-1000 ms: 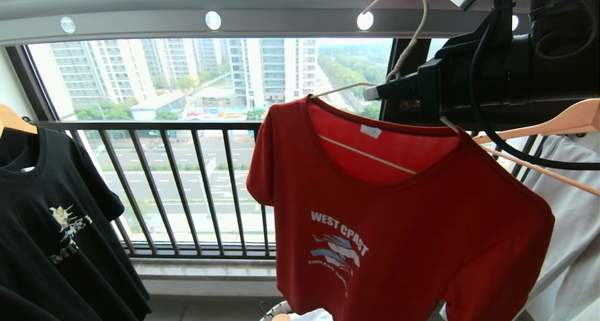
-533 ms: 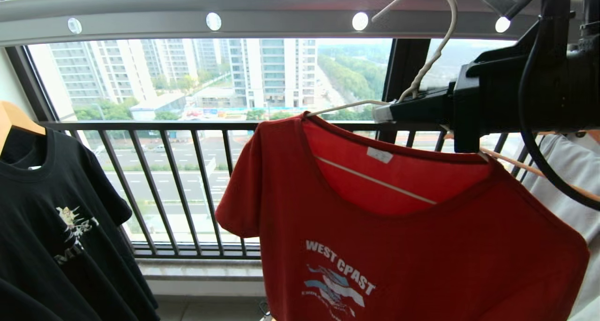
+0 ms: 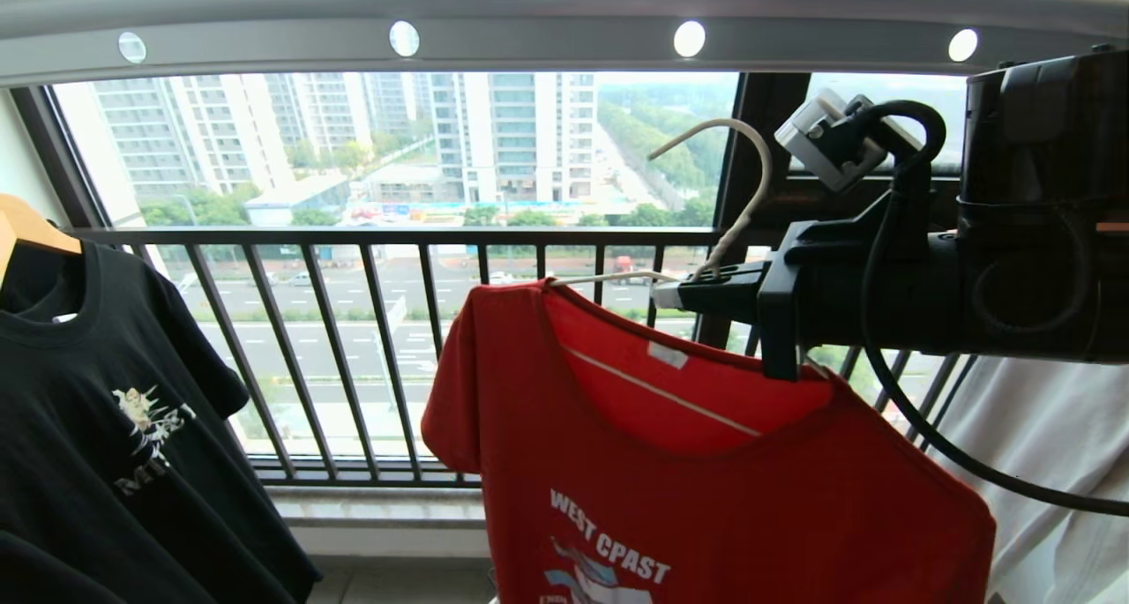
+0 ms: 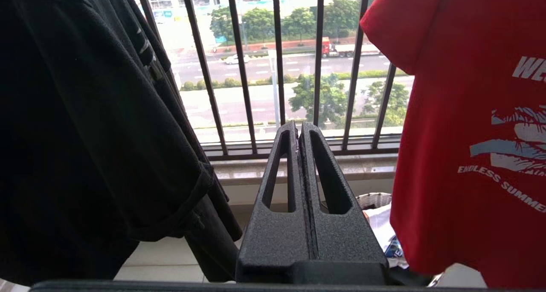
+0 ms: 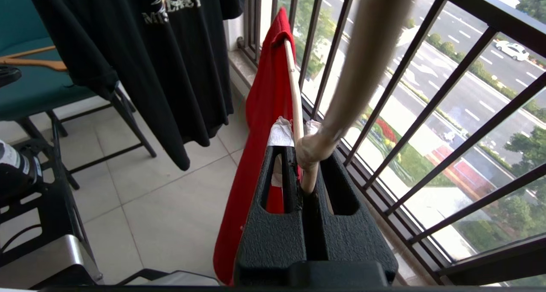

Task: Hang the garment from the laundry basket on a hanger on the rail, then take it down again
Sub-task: Take the clothes off the clothes rack

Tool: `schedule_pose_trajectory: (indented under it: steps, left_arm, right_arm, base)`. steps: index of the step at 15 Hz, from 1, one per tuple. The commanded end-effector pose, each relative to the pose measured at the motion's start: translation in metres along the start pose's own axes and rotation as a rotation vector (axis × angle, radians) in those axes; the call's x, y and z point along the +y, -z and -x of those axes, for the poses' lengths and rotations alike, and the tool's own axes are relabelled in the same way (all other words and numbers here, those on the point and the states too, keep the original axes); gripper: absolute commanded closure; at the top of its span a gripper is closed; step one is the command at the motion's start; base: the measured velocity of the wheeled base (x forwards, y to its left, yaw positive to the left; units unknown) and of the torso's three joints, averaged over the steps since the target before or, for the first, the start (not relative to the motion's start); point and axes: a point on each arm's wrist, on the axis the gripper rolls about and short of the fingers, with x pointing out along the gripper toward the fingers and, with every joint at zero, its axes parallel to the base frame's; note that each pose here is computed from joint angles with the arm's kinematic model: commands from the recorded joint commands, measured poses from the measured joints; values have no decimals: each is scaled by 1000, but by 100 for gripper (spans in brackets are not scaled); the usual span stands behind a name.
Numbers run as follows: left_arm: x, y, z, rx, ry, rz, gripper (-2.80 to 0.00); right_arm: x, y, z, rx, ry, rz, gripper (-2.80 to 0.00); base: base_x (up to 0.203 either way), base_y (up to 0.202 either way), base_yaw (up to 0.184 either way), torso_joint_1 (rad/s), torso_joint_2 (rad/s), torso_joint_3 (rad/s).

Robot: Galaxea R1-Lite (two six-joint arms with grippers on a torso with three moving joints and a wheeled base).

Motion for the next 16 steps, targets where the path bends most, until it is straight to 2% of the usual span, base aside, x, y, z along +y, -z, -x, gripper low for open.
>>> schedule_pose_trajectory:
  steps: [1,4,14,16]
  left_arm:
    - [0,0,0,0,0,0,0]
    - [0,0,0,0,0,0,0]
    - [0,-1,0,0,1,-19,0]
    - [0,-17,2,-15,8,-21,0]
  right_arm:
    - [-5,11,-9,36,1,-17,0]
    - [-9,8,-9,6,16,-1,0]
    - [-22,28,-50,32,7,-8,0]
    - [-23,31,-54,40,5,-13,0]
  base:
    - [0,0,0,0,0,0]
    - [0,0,0,0,0,0]
    - [0,0,0,0,0,0]
    - [0,0,0,0,0,0]
